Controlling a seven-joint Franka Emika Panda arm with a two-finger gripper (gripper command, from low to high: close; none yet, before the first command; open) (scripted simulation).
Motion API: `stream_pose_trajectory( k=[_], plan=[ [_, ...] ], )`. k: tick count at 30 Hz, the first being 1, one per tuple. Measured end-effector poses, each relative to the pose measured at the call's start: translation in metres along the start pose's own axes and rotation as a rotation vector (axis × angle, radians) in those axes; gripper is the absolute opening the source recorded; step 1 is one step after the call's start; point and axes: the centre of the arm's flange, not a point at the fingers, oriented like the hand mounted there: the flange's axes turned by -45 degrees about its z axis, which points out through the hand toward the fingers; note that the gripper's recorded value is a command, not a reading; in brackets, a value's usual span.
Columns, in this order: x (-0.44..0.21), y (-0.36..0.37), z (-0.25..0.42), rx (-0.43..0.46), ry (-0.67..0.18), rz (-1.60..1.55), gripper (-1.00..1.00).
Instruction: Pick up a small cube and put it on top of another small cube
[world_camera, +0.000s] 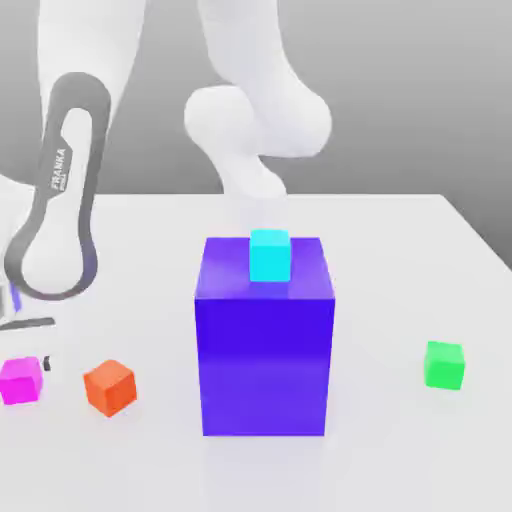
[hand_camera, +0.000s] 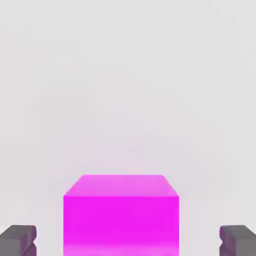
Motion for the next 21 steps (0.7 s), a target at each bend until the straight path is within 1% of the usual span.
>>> stream_pose_trajectory(
  k=[6,12,14,16,19,21],
  plan=[
    [0.000,0.000,-0.001,0.002,0.000,0.000,-1.00],
    [0.002,0.000,-0.056,0.001,0.000,-0.004,-1.00],
    [0.036,-0.011,-0.062,-0.005,-0.003,-0.057,-1.00],
    [0.082,-0.037,-0.064,-0.007,0.000,-0.124,-1.00],
    [0.149,-0.092,-0.066,-0.007,0.009,-0.228,-1.00],
    [0.181,-0.135,-0.069,0.000,0.016,-0.286,-1.00]
  ],
)
